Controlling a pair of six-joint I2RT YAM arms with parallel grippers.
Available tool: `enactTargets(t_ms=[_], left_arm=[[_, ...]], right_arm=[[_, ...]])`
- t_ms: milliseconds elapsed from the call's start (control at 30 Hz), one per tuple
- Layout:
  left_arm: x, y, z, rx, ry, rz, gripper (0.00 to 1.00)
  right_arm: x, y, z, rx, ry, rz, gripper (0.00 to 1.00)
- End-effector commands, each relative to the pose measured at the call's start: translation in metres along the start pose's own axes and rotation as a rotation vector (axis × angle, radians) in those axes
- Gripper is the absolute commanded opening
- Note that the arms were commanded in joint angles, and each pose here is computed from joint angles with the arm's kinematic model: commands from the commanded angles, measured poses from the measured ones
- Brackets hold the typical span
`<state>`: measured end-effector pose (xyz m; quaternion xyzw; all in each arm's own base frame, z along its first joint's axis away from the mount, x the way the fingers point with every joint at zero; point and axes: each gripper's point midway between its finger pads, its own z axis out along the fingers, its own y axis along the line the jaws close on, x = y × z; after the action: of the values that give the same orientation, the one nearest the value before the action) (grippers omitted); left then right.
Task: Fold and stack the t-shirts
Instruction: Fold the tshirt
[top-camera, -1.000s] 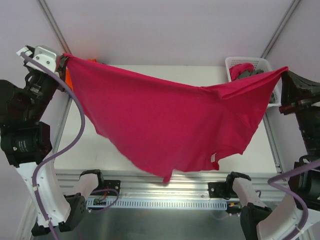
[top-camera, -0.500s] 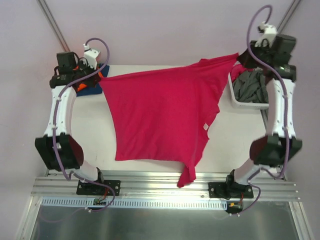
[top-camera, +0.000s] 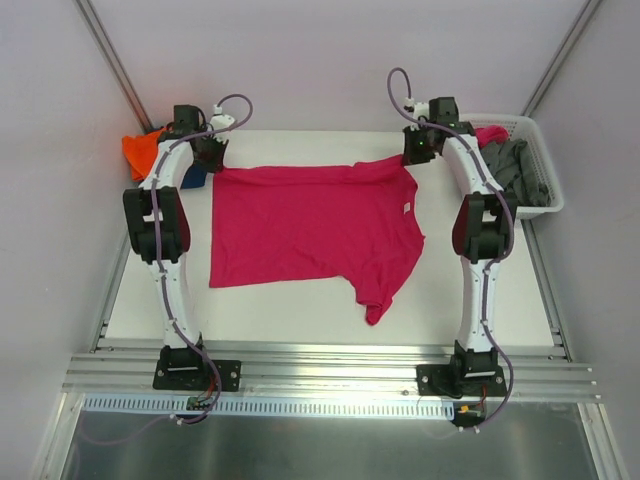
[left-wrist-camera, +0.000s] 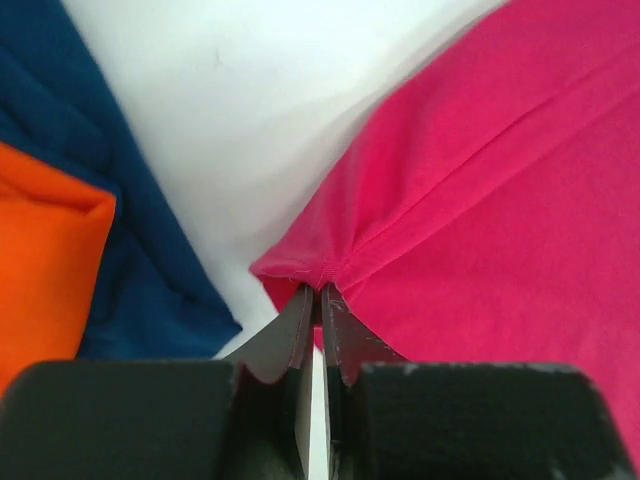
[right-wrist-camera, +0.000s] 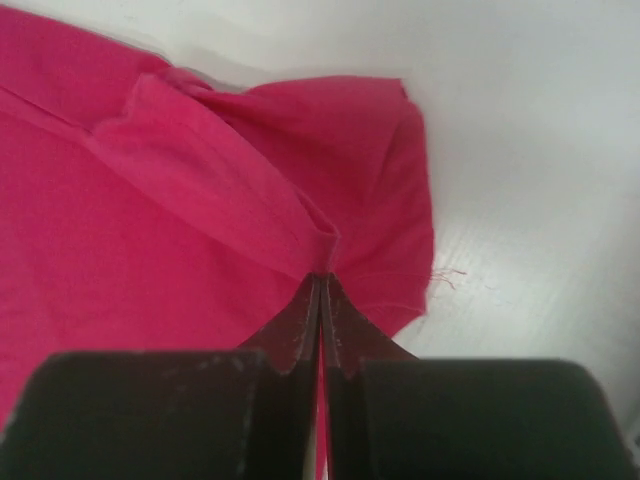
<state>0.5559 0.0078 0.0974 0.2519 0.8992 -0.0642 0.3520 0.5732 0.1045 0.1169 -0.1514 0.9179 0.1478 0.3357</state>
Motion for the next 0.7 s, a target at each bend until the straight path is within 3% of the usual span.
enactTargets(t_ms=[0,100,233,667], left_arm=[[-0.039,0.014,-0.008,-0.085,-0.055,0.059,0.02],[-0.034,0.015,-0.002,-0.091,-0.039,0.023,0.10],[-0.026,0.003,-0.001,-0.051,-0.035,-0.033,0.00],[0.000,-0.046,-0.033,0.064,-0.014,-0.123,0.00]], right_arm=[[-0.029,-0.015,-0.015,0.096,-0.079,-0.028,0.01],[-0.019,-0.017,-0.007,0.101,-0.052,-0.016,0.01],[-0.018,-0.013,-0.009,0.092,-0.047,-0.017,0.01],[0.003,0.014,-0.055,0.020,0.003,0.030,0.01]])
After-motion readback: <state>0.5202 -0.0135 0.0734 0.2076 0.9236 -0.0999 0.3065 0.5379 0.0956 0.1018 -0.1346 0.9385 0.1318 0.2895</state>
